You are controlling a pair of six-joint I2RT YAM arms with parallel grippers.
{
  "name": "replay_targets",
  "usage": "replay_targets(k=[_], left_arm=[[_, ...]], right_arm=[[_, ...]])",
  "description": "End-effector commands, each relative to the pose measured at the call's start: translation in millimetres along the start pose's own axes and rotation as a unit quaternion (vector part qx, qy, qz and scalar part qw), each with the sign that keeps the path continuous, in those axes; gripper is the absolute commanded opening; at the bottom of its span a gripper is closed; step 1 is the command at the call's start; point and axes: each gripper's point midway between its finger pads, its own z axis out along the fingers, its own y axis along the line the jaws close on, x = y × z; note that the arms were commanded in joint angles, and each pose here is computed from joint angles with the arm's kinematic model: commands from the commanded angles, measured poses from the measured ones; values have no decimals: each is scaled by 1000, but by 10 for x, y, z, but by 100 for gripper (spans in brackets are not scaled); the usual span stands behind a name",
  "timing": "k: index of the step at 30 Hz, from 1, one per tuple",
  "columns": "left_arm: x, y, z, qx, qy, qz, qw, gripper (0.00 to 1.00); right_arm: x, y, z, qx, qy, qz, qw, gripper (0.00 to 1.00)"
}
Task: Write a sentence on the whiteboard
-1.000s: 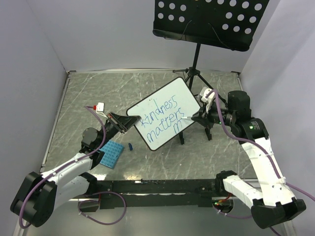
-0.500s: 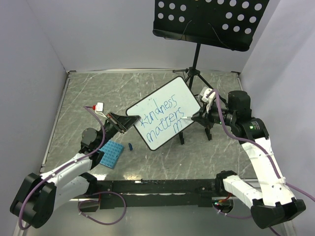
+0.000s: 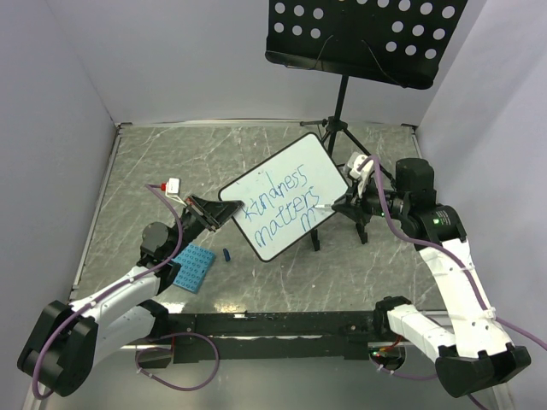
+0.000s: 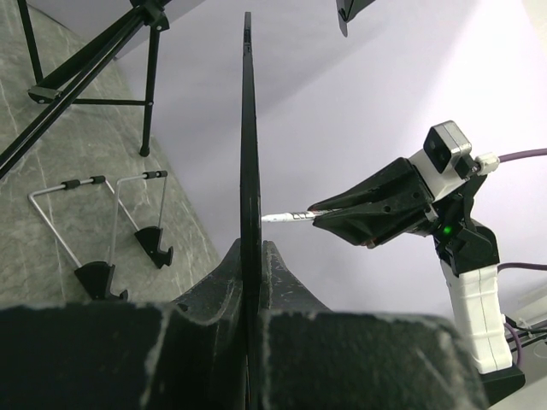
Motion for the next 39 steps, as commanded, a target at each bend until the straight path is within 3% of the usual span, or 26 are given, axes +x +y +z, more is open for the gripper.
replay_targets(k=[1,14,39], left_arm=[[-293,-604,18,98,-52,21,994,1],[-292,-597,23,96,-52,21,994,1],[-249,-595,26,100,-38,21,994,1]], right_arm=[[35,72,-32,-12,0,-5,1000,0],[220,78,-51,1,23,-1,1000,0],[-206,-298,9,34,-21,-1,999,0]])
